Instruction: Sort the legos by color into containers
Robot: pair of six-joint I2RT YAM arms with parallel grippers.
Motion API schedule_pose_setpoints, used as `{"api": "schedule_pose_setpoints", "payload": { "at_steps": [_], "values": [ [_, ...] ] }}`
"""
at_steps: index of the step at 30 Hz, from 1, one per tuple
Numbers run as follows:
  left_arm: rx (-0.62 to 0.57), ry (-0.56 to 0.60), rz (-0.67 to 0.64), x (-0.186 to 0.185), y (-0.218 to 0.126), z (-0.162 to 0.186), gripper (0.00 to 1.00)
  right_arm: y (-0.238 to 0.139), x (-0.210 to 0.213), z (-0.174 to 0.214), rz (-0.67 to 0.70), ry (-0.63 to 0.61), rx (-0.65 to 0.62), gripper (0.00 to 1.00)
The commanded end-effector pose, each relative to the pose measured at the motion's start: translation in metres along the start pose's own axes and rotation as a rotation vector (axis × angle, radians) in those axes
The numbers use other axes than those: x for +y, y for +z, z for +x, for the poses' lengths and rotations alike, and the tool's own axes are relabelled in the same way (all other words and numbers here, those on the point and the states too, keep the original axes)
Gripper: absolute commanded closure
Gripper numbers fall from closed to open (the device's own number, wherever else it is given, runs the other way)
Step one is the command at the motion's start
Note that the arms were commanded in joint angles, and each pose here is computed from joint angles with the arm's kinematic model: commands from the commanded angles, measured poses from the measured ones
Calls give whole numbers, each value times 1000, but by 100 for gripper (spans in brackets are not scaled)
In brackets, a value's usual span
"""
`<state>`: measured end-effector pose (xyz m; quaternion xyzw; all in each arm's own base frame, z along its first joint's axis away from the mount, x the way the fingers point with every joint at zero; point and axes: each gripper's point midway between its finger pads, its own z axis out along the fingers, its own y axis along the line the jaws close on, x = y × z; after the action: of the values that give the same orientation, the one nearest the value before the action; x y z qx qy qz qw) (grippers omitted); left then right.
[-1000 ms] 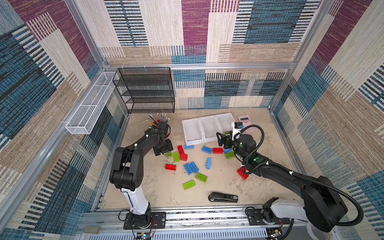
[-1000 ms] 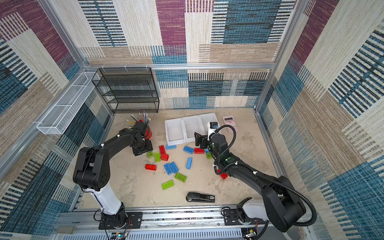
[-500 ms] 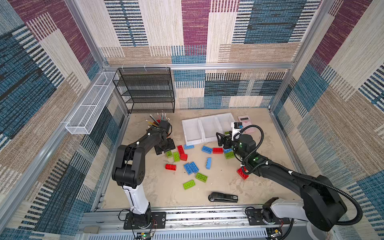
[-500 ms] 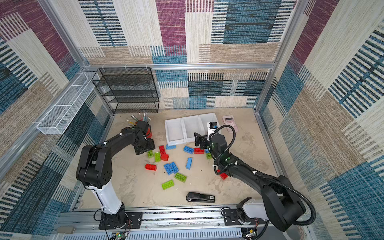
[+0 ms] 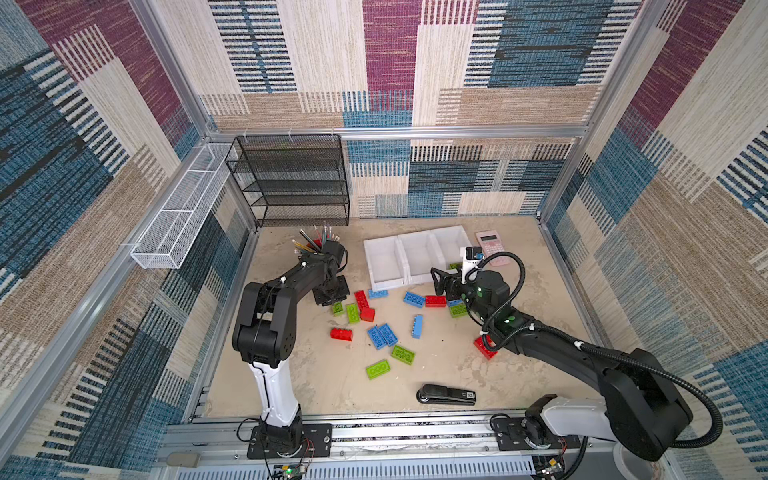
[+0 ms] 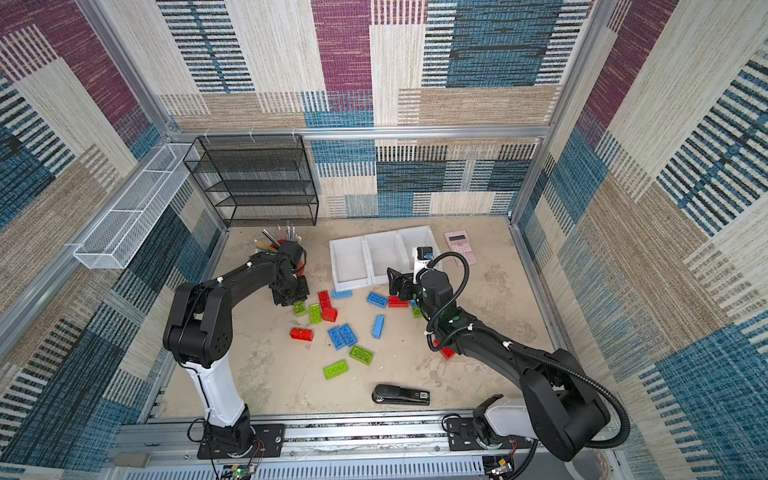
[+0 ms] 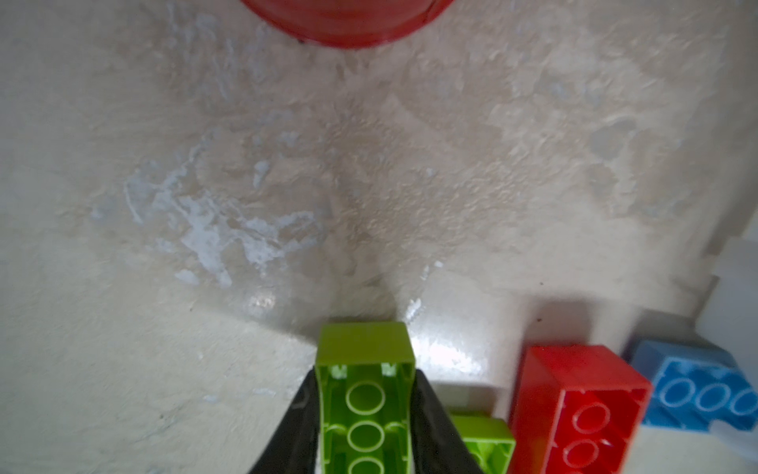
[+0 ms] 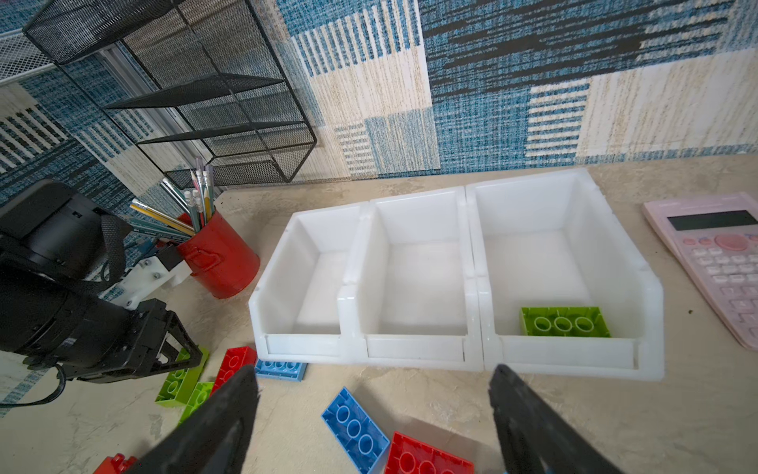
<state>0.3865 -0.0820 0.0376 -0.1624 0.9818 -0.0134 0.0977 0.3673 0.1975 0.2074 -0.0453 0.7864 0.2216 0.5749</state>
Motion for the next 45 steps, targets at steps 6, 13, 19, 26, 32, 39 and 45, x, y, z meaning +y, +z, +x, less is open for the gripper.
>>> {"api": "schedule_pose_setpoints", "payload": {
  "at_steps": [6, 13, 19, 26, 32, 39, 45],
  "values": [
    [-32, 12, -7, 5, -21, -1, 73, -7, 4, -17, 1, -3, -57, 11],
    [-91, 95, 68, -23, -70, -15, 72, -15, 5, -20, -6, 7, -58, 11],
    [-145, 159, 186, -73, -107, -34, 73, -26, 2, -12, -6, 24, -38, 10],
    [-166, 228, 331, -153, -121, -50, 73, -41, 3, -9, -19, 27, -15, 10],
    [-178, 231, 462, -226, -123, -57, 73, -53, -1, -10, -1, 16, -17, 10],
    [-196, 229, 625, -305, -124, -54, 73, -60, 6, -14, -35, 29, 0, 10],
    [-213, 179, 800, -356, -119, -57, 73, -77, 16, -27, -82, 57, -12, 10]
  ]
}}
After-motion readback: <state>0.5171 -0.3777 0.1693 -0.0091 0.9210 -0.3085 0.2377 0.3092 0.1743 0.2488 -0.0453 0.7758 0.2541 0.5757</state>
